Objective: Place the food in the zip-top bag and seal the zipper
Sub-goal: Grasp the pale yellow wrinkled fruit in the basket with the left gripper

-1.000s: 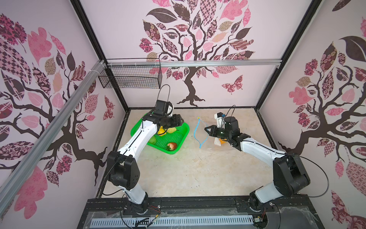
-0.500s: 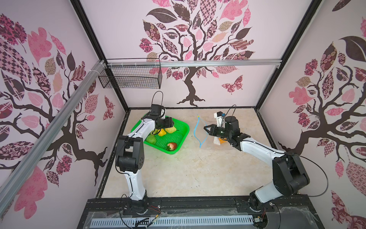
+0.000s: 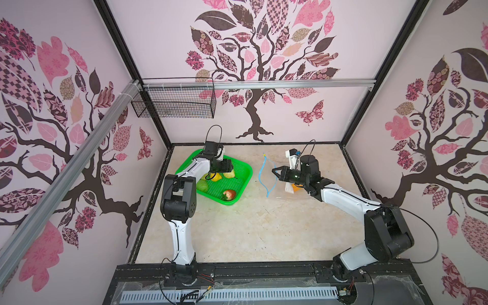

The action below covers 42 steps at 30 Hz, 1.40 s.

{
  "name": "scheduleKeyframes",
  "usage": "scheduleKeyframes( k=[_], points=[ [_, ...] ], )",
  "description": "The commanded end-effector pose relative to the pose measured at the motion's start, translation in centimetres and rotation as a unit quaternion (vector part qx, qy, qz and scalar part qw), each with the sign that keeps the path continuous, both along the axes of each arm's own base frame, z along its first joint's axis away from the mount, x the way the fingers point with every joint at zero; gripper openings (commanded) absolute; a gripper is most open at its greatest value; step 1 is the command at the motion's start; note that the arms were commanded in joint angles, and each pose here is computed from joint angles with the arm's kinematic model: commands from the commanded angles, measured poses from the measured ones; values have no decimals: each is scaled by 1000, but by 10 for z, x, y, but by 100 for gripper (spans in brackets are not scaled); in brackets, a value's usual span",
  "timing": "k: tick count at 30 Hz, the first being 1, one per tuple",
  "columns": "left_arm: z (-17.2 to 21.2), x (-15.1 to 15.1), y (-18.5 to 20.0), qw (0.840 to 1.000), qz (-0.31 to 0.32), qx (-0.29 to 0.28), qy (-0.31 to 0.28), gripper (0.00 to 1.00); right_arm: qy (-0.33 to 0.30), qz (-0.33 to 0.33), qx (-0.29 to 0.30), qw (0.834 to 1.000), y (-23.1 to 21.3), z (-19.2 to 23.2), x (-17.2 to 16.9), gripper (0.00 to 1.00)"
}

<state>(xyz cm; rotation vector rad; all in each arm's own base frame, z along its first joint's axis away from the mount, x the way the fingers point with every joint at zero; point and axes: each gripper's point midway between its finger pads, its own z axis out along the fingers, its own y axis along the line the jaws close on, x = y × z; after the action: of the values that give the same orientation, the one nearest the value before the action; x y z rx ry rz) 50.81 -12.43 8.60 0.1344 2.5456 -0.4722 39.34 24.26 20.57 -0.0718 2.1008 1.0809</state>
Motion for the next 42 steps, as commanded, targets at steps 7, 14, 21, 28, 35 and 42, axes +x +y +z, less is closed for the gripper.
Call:
scheduleKeyframes(
  k=[7, 14, 21, 28, 35, 42],
  points=[
    [-9, -1, -10, 998, 14, 61, 16, 75, -26, 3, -1, 1000, -4, 21, -5, 0],
    [-28, -8, -12, 993, 30, 105, 35, 78, -25, 2, -2, 1000, -5, 20, -7, 0],
    [-35, 0, -12, 992, 40, 114, 40, 80, -27, -5, -9, 1000, -8, 20, -8, 0],
    [-31, 1, -14, 993, 37, 111, 35, 67, -29, -8, -12, 999, -10, 21, -9, 0],
    [-9, -11, -14, 994, 37, 97, 15, 50, -30, -7, -13, 999, -10, 21, -10, 0],
    [49, -36, -24, 997, 40, 60, -15, 51, -34, -9, -16, 999, -13, 21, -13, 0]
  ],
)
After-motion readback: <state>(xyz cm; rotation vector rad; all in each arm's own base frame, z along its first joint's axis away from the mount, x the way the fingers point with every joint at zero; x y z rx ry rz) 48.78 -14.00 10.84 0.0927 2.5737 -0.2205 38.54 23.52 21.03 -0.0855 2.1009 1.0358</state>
